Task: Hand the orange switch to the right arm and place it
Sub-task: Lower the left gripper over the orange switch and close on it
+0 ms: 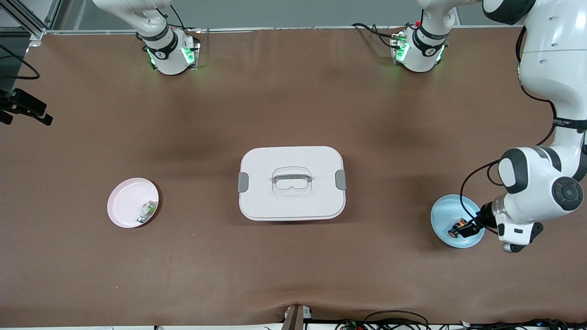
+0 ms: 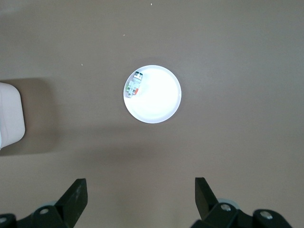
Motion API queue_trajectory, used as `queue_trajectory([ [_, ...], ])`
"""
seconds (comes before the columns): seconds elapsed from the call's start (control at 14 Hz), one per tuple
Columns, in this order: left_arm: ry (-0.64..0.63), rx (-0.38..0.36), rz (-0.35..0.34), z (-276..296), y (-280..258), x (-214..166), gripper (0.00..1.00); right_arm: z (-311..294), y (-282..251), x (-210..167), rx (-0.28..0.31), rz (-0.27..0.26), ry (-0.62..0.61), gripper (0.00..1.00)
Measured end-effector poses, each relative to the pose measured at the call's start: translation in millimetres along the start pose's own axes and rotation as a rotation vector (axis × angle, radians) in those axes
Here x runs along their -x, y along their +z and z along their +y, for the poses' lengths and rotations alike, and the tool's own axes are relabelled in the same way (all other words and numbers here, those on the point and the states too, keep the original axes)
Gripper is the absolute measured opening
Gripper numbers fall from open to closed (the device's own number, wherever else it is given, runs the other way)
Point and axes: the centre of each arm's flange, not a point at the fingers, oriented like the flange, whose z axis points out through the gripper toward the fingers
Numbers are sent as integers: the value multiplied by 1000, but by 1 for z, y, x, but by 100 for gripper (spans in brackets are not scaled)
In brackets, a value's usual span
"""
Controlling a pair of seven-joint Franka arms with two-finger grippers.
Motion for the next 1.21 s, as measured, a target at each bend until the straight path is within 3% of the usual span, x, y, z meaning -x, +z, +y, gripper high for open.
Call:
queue_trajectory([
  [1.21,-71,11,-6,0,52,-5,100,0,0,0,0,0,0,100],
])
